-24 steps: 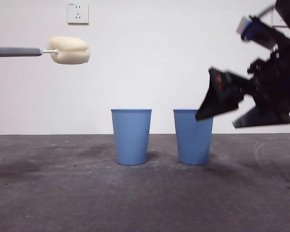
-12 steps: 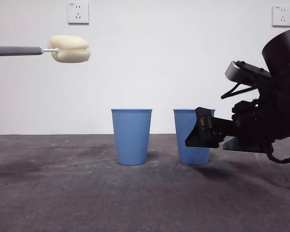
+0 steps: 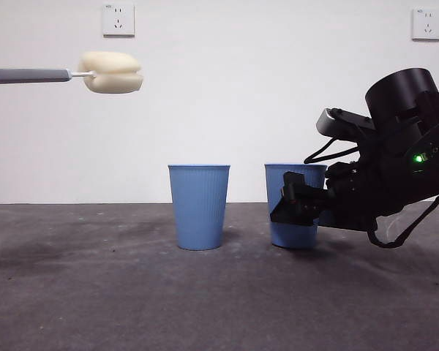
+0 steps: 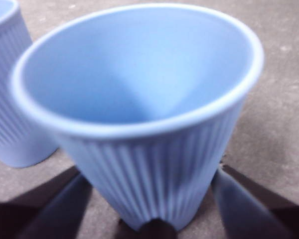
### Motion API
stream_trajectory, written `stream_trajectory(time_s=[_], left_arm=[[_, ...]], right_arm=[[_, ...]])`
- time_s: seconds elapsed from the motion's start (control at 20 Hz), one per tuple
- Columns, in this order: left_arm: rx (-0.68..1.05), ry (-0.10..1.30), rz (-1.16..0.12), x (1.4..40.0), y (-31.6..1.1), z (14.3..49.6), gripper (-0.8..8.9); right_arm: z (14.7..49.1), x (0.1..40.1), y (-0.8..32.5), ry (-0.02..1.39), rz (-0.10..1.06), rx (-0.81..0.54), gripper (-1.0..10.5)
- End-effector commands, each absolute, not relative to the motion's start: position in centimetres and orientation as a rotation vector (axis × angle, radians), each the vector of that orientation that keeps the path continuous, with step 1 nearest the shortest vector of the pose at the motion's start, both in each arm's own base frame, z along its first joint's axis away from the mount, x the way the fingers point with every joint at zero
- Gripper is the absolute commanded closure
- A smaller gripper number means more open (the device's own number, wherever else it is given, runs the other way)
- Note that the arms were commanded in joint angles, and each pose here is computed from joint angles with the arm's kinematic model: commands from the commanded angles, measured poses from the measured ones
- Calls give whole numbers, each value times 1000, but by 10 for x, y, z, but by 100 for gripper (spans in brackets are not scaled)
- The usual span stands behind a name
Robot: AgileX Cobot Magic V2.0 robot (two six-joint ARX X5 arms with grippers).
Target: Pick up the cup brush,pick up the cup,insert the brush into the cup,clean the cup,put the cup brush back,put the cup back to the fixed position on the table
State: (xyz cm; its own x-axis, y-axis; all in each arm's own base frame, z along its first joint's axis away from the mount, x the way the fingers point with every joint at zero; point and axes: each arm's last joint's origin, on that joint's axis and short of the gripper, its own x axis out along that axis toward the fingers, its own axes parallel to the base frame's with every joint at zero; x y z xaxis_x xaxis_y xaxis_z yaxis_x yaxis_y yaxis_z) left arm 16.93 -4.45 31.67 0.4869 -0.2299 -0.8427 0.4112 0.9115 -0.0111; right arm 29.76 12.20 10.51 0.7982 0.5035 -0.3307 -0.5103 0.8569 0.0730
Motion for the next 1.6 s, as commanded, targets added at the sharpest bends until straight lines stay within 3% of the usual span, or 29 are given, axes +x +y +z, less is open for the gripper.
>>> stream_trajectory(time_s=[0.05, 0.1, 0.35, 0.5, 1.0, 1.25, 1.45, 1.6], left_arm=[[212, 981, -406, 169, -45, 316, 822], [212, 982, -406, 169, -45, 316, 822], [214, 982, -407, 169, -45, 316, 822], [242, 977, -426, 169, -47, 316, 822], [490, 990, -584, 166, -80, 307, 822], [659, 966, -691, 158, -102, 303, 822], [866, 1043, -773, 148, -124, 290, 822], [927, 1028, -828, 143, -138, 286, 822]], right_arm=[[103, 298, 122, 348, 543, -26, 906], [103, 298, 123, 347, 555, -28, 957], [104, 297, 123, 369, 578, -12, 959], [117, 289, 121, 452, 593, -25, 959], [236, 232, 98, 844, 695, -366, 959], [237, 208, 102, 1082, 658, -629, 959], [239, 191, 123, 1093, 654, -804, 959], [242, 174, 138, 1093, 679, -984, 959]])
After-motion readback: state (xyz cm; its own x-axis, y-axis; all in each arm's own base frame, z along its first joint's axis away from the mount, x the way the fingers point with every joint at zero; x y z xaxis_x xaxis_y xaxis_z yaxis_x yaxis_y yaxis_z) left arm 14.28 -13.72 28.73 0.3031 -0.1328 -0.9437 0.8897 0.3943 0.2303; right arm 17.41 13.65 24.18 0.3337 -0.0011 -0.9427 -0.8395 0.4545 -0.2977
